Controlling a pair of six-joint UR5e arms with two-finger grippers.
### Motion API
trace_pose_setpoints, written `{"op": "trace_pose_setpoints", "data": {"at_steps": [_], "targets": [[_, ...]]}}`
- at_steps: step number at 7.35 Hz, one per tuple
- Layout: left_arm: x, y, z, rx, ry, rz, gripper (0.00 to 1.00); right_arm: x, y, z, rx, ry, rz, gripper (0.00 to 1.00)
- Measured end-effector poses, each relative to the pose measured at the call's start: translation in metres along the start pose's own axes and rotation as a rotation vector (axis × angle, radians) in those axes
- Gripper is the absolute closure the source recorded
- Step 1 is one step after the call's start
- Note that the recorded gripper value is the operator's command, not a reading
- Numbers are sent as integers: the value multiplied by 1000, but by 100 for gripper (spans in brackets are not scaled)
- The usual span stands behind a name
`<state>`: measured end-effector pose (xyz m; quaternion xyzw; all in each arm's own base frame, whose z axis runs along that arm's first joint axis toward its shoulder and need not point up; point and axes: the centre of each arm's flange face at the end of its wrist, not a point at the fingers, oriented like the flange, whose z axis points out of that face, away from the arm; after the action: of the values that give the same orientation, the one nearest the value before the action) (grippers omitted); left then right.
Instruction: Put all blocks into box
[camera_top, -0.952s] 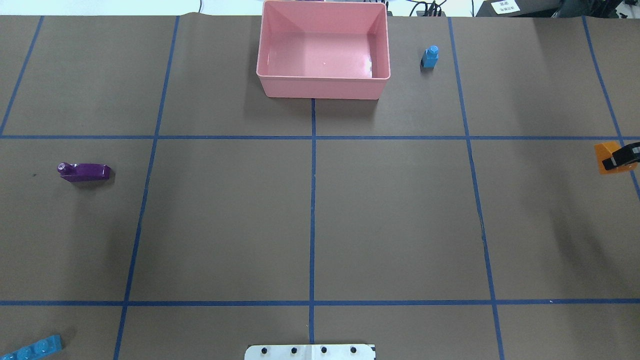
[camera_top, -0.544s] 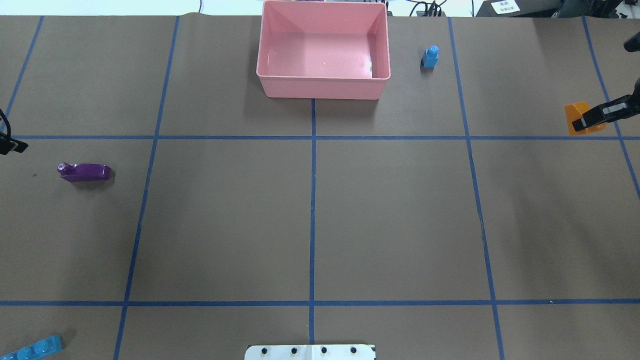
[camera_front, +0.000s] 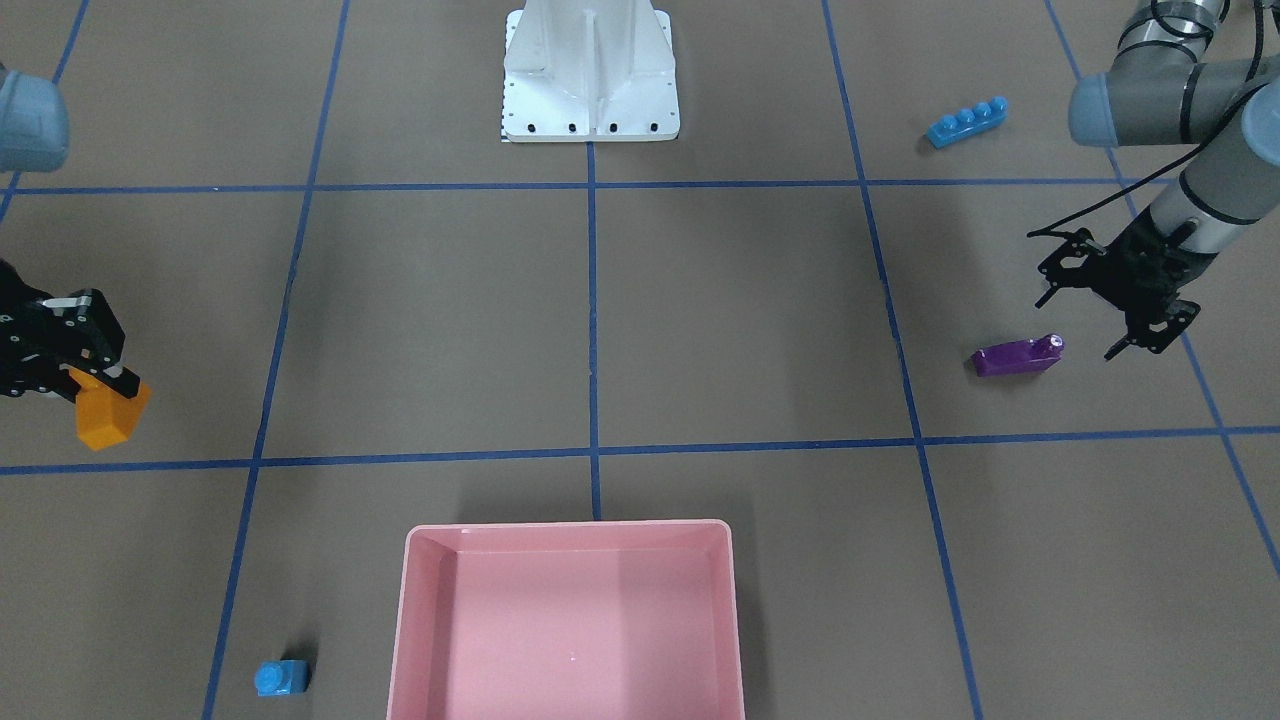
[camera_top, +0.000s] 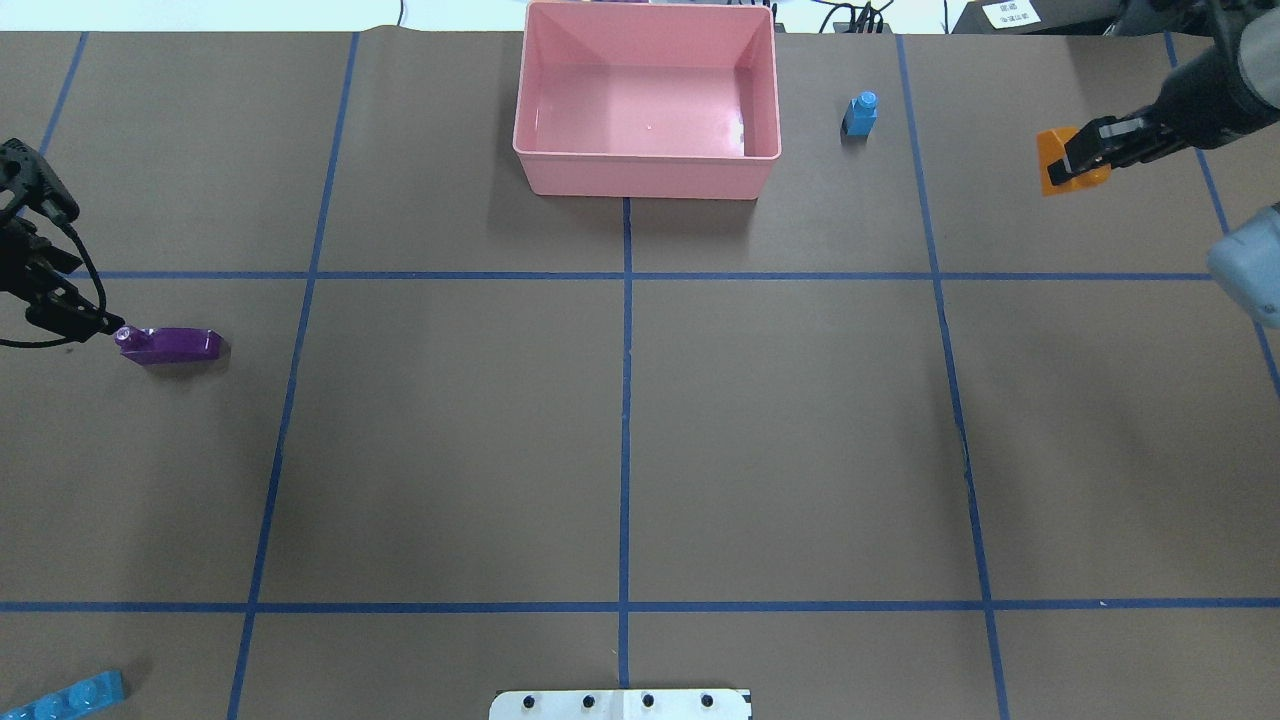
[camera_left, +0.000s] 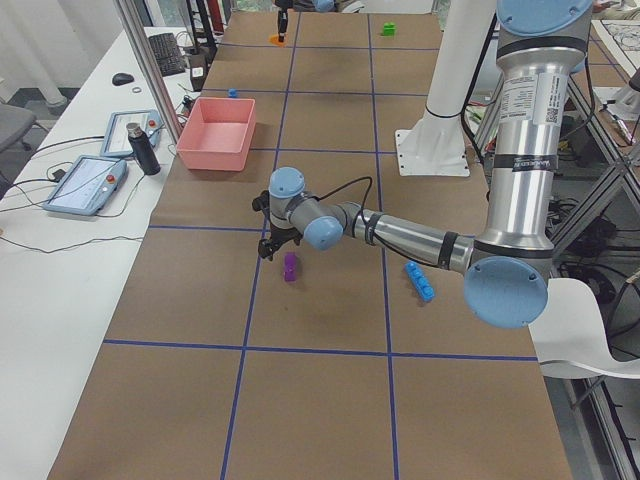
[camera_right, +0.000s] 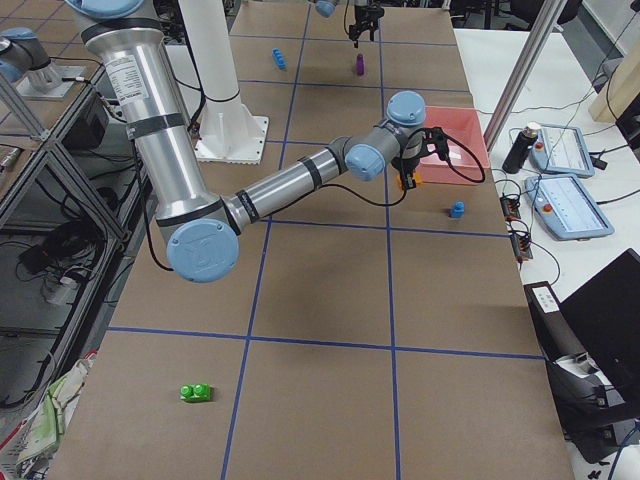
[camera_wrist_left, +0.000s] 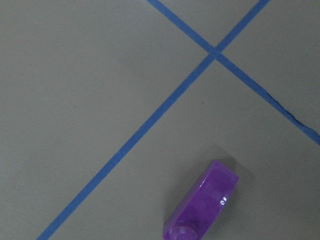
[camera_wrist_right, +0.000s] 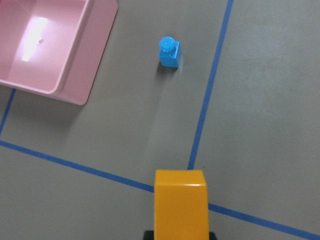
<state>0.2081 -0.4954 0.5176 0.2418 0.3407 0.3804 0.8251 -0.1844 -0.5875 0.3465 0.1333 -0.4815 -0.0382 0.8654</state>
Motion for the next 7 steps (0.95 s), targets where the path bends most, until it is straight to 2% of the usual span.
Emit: {"op": "trace_pose_setpoints", "data": {"at_steps": [3, 7], "targets": [[20, -9, 30, -39, 15, 72, 0, -78, -44, 13, 8, -48, 91, 100], [15, -23, 61, -72, 30, 78, 1, -133, -82, 14, 33, -64, 92, 100]]}}
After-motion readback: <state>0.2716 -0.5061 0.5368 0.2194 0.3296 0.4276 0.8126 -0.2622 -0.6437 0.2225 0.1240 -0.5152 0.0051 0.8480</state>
